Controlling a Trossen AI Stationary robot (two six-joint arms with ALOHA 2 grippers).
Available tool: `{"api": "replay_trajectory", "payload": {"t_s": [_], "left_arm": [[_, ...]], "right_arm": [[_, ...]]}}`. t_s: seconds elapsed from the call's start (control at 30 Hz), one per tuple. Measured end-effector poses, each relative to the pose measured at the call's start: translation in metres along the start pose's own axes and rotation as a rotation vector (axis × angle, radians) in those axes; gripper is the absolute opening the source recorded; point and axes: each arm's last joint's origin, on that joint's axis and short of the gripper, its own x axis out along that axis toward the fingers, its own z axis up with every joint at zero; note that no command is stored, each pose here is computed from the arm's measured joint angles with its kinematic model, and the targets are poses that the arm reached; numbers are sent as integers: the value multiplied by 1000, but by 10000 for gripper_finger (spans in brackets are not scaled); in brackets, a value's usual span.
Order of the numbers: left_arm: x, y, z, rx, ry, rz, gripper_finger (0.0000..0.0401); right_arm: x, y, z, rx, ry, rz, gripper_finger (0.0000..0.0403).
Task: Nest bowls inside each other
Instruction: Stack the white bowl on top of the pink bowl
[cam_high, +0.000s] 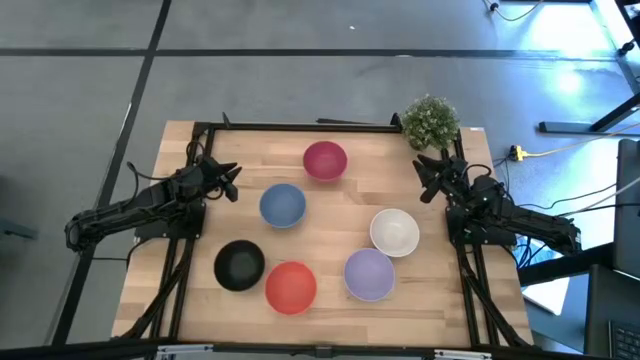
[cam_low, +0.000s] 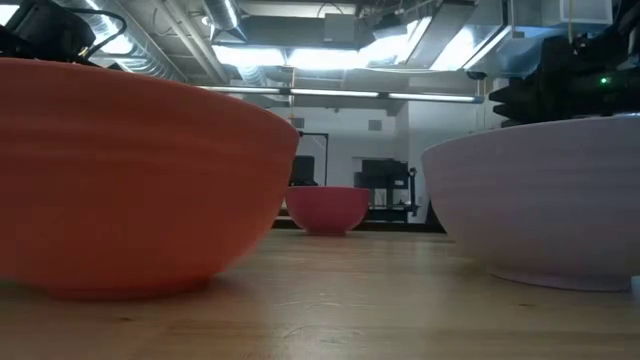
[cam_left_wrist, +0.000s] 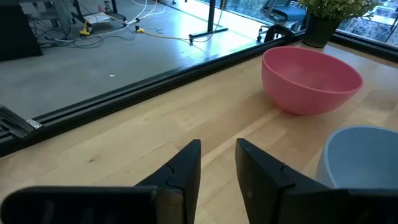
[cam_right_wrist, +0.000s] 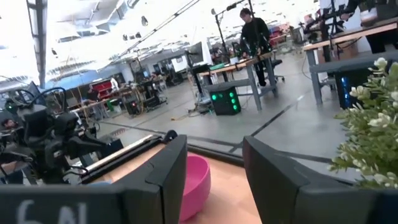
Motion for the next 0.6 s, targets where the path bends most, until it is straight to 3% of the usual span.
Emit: {"api": "replay_trajectory", "payload": {"t_s": [0.6], "left_arm": [[0,0,0,0,0,0,95]], "right_arm": [[0,3,0,-1,12,87,158]]}}
